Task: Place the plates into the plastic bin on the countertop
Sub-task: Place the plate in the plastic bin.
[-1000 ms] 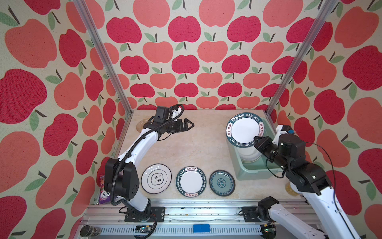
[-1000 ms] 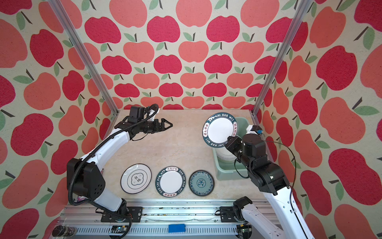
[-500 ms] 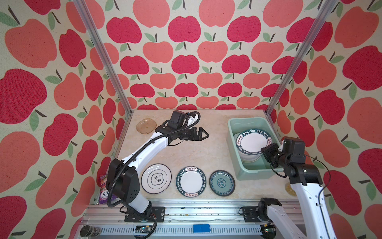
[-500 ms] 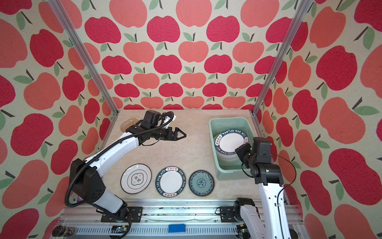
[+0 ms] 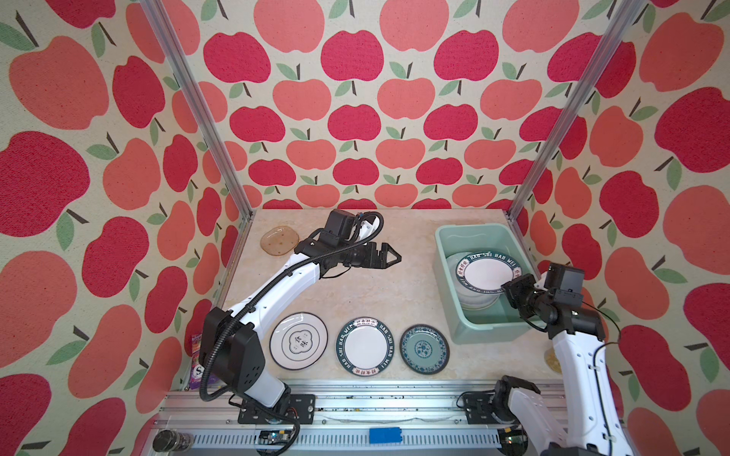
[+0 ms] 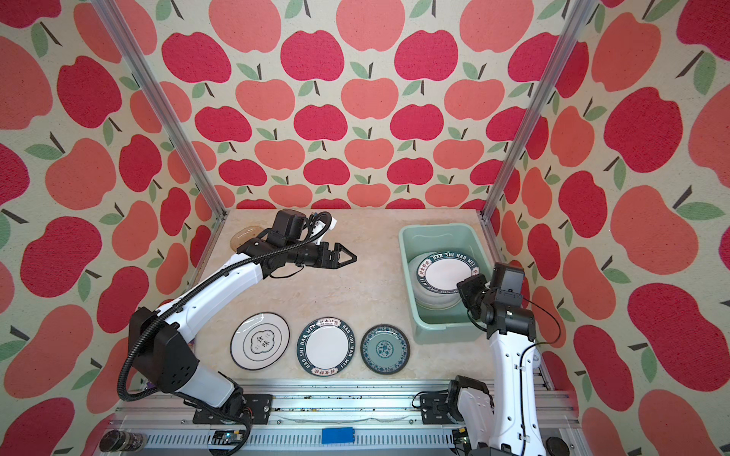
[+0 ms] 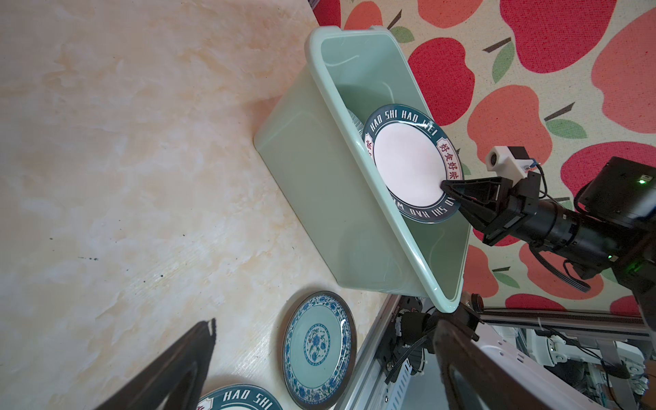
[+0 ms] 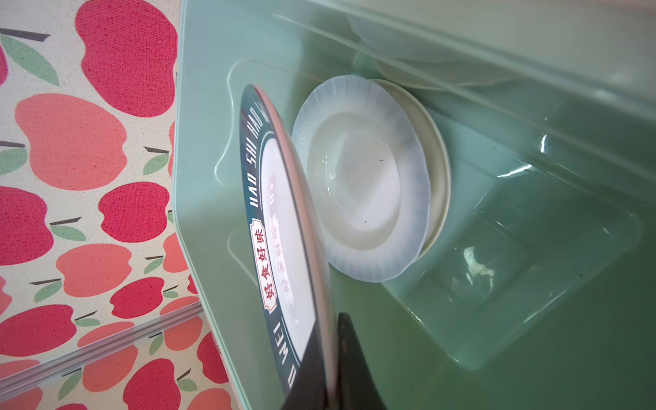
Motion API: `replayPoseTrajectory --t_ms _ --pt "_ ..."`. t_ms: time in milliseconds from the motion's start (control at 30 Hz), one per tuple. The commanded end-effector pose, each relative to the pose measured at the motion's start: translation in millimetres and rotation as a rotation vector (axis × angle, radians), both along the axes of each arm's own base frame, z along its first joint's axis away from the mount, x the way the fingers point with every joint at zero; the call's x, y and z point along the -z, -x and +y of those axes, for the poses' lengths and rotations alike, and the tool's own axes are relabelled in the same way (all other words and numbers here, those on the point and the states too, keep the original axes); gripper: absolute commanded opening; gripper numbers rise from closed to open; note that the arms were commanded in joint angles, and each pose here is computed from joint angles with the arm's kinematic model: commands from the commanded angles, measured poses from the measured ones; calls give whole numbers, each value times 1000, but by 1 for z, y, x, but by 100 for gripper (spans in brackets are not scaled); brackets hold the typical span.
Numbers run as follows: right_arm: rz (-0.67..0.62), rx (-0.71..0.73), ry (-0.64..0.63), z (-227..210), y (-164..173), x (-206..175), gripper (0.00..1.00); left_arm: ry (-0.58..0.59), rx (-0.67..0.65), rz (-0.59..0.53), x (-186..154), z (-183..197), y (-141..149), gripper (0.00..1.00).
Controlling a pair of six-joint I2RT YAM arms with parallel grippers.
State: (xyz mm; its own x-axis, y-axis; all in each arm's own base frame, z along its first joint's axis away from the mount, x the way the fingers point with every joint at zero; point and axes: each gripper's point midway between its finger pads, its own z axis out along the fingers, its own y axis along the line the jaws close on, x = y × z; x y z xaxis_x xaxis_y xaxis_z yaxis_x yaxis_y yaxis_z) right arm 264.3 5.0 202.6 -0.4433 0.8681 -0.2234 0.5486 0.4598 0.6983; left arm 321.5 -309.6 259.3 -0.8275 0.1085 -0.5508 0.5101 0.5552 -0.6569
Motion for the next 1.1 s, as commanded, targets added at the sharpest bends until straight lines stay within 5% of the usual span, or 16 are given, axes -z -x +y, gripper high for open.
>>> replayPoseTrajectory --t_ms 0,1067 --pt "-35 -38 -18 2 -8 3 0 -18 14 7 0 -5 -1 99" --pt "108 -120 -10 2 -42 73 0 -45 49 49 19 -22 -6 99"
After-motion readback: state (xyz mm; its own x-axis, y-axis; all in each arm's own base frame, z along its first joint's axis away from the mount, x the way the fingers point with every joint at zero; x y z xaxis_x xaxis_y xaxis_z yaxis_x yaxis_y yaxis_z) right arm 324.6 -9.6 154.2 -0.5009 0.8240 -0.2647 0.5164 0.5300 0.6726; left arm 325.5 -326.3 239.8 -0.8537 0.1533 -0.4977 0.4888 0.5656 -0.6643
